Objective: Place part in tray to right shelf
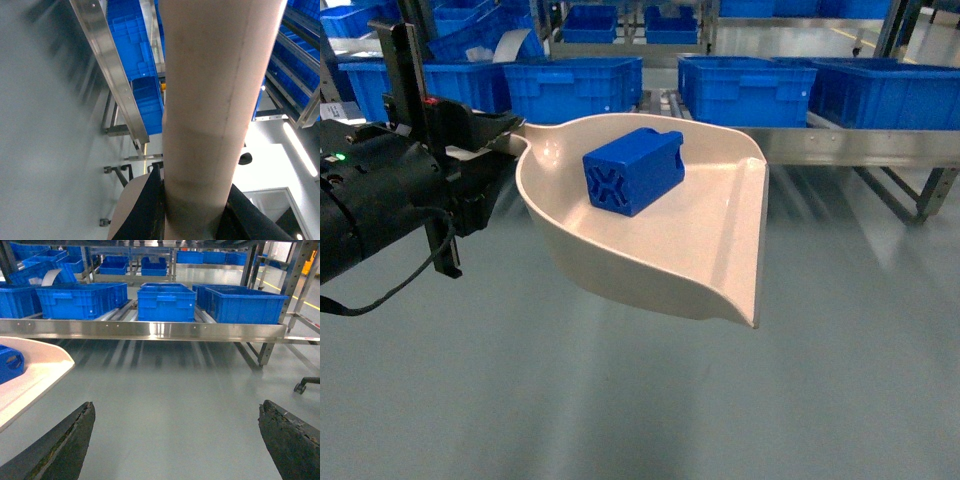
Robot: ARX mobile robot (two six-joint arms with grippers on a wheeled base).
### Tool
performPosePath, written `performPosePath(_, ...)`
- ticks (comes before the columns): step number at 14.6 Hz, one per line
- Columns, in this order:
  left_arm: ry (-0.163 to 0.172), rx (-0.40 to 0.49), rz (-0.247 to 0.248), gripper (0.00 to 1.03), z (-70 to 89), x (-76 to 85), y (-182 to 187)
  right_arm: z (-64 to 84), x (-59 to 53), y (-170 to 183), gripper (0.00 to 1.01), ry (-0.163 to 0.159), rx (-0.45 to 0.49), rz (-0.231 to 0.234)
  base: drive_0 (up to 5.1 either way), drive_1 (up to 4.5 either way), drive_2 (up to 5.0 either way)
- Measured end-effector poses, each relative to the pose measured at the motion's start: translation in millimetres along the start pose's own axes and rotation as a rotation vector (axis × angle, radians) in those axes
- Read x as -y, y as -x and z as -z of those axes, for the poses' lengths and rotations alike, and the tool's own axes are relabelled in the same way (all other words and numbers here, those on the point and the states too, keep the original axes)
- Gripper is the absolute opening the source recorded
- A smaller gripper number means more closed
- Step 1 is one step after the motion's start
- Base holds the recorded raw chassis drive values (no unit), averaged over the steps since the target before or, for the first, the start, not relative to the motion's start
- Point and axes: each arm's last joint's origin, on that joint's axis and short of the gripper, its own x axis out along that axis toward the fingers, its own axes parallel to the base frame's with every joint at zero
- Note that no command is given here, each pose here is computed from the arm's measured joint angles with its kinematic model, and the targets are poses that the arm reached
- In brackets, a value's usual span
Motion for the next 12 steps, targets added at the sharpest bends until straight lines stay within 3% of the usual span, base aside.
performPosePath(9, 0.0, 0.0, -0.004, 0.17, 0.1, -0.6, 0.3, 0.5, 0.0, 0.0, 0.98, 0.0, -0.004, 0.0, -0.5, -0.53, -0.5)
performPosePath(12, 0.0, -0.001, -0.001, 0.17, 0.1, -0.3, 0.3, -0.5, 0.0, 0.5, 0.98, 0.0, 0.004, 0.0, -0.1, 3.95, -4.2)
